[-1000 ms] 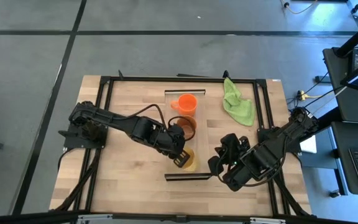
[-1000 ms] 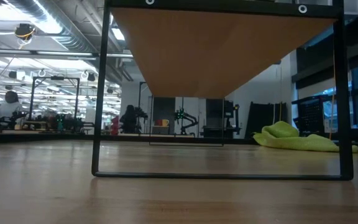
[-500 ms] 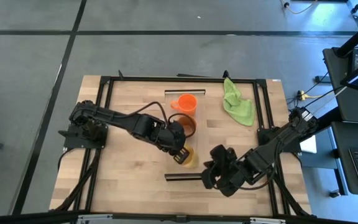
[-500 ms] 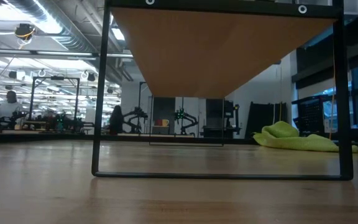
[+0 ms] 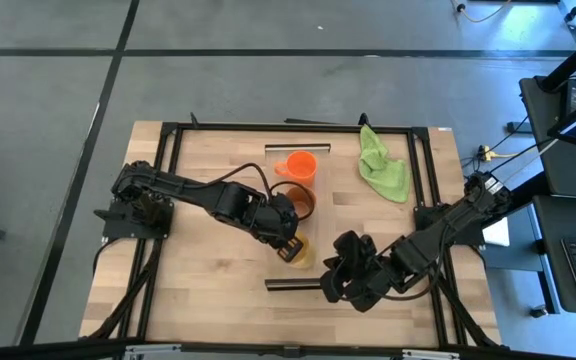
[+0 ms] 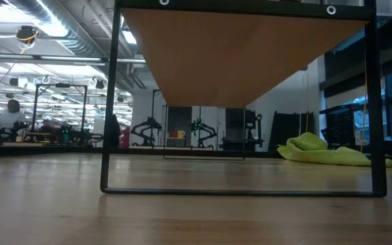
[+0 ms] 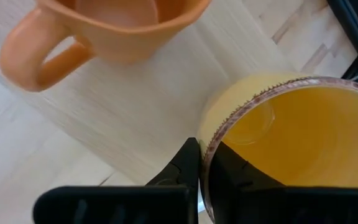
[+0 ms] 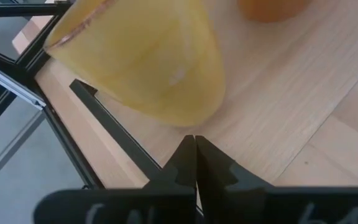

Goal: Stack small to large cups/mugs on shelf
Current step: Put the yellow mug on the shelf

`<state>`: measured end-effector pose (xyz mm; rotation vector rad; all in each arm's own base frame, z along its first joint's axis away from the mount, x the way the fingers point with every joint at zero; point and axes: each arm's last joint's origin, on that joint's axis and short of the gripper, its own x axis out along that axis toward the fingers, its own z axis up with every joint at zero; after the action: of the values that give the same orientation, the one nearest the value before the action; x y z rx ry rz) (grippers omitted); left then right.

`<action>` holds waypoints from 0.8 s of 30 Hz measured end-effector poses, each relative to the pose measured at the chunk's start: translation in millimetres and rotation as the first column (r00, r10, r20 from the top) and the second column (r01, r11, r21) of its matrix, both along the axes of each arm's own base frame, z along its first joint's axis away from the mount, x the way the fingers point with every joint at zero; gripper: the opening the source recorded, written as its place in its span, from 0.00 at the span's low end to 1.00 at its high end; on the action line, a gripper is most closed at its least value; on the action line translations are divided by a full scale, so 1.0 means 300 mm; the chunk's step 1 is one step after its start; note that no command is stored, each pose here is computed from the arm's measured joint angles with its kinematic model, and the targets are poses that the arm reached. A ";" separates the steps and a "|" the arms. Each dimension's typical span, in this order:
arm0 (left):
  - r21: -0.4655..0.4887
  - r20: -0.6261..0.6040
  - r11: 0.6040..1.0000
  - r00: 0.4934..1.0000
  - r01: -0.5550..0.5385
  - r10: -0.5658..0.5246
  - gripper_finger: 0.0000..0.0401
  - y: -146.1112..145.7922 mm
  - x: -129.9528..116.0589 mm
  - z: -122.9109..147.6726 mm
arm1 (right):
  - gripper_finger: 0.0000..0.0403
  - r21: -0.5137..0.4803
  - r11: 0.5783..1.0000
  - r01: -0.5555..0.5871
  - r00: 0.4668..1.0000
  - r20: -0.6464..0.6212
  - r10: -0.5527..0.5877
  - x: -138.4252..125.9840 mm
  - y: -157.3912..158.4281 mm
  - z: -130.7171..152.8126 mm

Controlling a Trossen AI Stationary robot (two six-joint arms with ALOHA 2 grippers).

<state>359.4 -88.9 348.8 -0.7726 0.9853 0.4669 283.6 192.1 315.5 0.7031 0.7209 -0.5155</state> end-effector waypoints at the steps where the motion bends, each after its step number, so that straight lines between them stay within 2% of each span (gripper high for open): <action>1: -0.006 0.000 1.000 1.000 0.003 -0.003 0.02 -0.001 0.000 0.000 | 0.00 -0.004 1.000 -0.003 1.000 -0.001 0.003 0.001 -0.002 0.000; 24: -0.013 0.022 0.999 0.999 0.032 -0.032 0.05 -0.004 0.007 0.004 | 0.00 -0.024 0.999 -0.023 1.000 -0.019 0.023 0.017 -0.027 0.001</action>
<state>361.4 -90.2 350.2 -0.7716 0.9798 0.4238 288.8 184.0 315.7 0.6677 0.7383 -0.5095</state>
